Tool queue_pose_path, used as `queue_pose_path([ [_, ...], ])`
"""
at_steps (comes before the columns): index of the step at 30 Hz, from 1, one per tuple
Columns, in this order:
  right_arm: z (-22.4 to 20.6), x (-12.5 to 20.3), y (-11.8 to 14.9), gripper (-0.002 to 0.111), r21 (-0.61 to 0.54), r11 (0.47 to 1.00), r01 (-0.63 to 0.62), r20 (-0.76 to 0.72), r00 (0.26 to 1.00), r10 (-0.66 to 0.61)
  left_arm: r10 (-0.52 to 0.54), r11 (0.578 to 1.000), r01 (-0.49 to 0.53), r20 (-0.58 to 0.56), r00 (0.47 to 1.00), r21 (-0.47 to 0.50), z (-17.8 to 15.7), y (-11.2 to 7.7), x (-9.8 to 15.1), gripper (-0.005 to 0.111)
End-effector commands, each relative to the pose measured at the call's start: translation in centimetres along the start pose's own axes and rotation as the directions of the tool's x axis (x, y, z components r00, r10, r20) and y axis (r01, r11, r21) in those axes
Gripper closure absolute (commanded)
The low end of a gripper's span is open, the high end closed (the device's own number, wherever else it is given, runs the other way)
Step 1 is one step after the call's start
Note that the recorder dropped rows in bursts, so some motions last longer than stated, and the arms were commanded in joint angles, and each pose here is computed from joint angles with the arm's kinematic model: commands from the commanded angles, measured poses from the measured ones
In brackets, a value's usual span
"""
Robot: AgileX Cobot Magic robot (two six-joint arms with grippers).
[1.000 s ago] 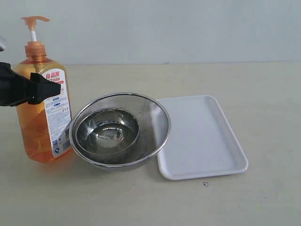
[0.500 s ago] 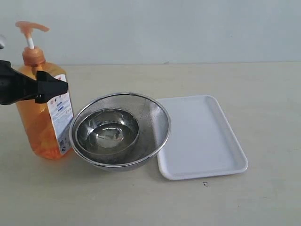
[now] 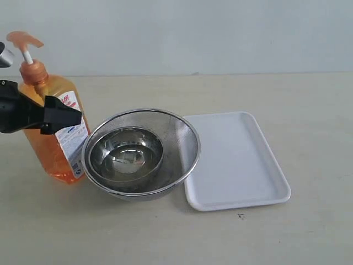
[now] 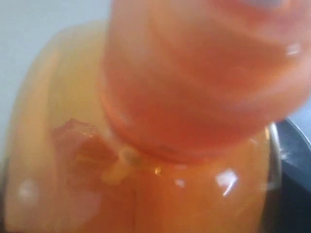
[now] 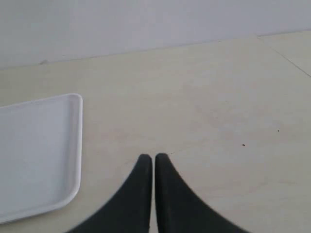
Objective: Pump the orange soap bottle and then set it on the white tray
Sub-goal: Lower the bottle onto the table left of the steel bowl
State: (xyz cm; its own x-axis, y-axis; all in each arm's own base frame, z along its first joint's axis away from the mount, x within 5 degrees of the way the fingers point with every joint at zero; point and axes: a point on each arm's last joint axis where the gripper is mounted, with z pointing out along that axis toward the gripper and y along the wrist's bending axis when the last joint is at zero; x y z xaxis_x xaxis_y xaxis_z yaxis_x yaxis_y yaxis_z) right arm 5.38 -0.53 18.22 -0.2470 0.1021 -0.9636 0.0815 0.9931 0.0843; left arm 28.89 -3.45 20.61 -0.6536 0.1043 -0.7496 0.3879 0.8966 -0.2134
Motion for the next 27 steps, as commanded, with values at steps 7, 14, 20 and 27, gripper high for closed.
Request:
queue_pose_path([
  [7, 0.0, -0.1, 0.0, 0.108, 0.000, 1.000, 0.002, 0.014, 1.000, -0.002, -0.021, 1.000, 0.020, -0.085, 0.996, -0.009, -0.1, -0.2, 2.3, 0.011],
  [14, 0.0, -0.1, 0.0, 0.108, 0.000, 1.000, 0.002, 0.014, 1.000, -0.002, 0.044, 0.998, -0.045, 0.050, 0.998, 0.034, -1.3, -1.5, 4.2, 0.011],
  [20, 0.0, -0.1, 0.0, 0.108, 0.000, 1.000, 0.000, 0.014, 1.000, 0.000, 0.066, 0.993, -0.078, 0.129, 0.989, 0.089, -4.0, -3.5, 5.0, 0.011],
  [27, 0.0, -0.1, 0.0, 0.108, 0.000, 1.000, 0.002, 0.014, 1.000, -0.002, 0.066, 0.998, -0.062, 0.161, 0.985, -0.030, -6.1, -3.5, 5.5, 0.011],
])
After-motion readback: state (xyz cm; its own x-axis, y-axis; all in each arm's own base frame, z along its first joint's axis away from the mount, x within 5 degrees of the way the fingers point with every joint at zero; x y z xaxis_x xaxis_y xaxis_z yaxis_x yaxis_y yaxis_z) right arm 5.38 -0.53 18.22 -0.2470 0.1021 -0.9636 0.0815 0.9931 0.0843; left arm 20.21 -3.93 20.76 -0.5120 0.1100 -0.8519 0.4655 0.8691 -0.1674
